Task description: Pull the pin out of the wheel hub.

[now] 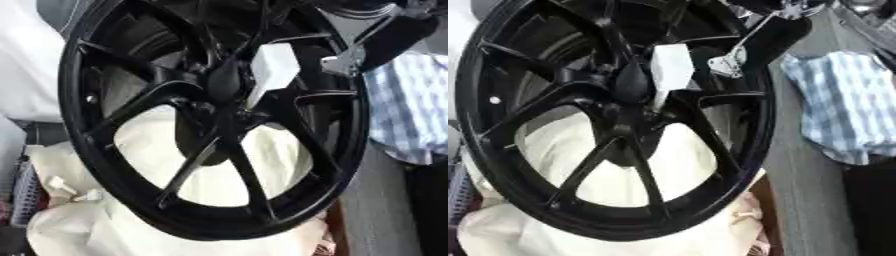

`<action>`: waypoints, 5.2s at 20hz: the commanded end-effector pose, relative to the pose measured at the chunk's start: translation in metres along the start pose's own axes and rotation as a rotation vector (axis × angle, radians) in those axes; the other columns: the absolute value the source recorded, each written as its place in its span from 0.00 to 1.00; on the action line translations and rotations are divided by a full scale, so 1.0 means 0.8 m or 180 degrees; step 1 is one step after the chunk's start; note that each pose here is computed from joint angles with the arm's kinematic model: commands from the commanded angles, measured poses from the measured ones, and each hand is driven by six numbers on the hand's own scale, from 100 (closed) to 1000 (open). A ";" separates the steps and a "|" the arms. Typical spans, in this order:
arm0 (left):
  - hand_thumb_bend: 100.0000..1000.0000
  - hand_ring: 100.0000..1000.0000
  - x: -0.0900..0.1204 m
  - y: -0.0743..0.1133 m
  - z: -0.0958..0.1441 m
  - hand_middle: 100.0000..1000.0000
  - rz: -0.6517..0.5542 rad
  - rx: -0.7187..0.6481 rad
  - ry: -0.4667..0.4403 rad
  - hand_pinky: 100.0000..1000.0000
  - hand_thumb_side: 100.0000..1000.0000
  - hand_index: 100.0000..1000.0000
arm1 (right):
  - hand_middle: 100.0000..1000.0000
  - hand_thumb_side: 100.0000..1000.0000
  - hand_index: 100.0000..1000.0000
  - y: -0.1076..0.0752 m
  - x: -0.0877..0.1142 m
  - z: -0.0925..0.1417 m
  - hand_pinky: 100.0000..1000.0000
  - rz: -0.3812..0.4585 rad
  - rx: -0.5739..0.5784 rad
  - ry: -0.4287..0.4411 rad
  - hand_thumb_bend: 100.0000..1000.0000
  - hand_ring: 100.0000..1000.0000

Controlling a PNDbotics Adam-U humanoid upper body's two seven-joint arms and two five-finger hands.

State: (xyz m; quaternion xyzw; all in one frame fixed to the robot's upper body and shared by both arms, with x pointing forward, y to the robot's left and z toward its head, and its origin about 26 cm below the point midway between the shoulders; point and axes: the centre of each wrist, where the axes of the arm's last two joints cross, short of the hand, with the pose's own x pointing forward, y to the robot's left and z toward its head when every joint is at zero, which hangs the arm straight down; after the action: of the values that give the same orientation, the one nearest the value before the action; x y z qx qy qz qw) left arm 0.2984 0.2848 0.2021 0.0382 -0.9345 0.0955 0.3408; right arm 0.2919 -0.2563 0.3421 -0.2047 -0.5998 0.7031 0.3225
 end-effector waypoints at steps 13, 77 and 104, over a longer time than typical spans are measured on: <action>0.00 0.70 0.011 0.000 -0.010 0.51 -0.0043 -0.0052 -0.0127 0.68 0.68 0.75 | 0.82 0.37 0.92 -0.007 0.005 0.003 0.97 -0.0043 0.0106 -0.0146 0.00 0.98; 0.00 0.70 0.011 -0.004 -0.012 0.50 -0.0003 -0.0028 -0.0132 0.68 0.69 0.75 | 0.44 0.30 0.50 0.011 -0.002 -0.002 0.84 -0.0135 0.0070 0.0057 0.00 0.80; 0.00 0.70 0.008 0.002 -0.005 0.51 -0.0032 0.0026 -0.0048 0.68 0.68 0.75 | 0.29 0.22 0.35 -0.034 -0.009 0.045 0.74 -0.0692 -0.0545 -0.0236 0.00 0.70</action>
State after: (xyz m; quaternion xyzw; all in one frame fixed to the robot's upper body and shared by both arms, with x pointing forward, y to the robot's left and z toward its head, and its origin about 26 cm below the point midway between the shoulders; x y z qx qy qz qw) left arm 0.2984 0.2858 0.2027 0.0427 -0.9324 0.0994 0.3448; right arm 0.2860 -0.2793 0.3596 -0.1233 -0.6792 0.6244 0.3655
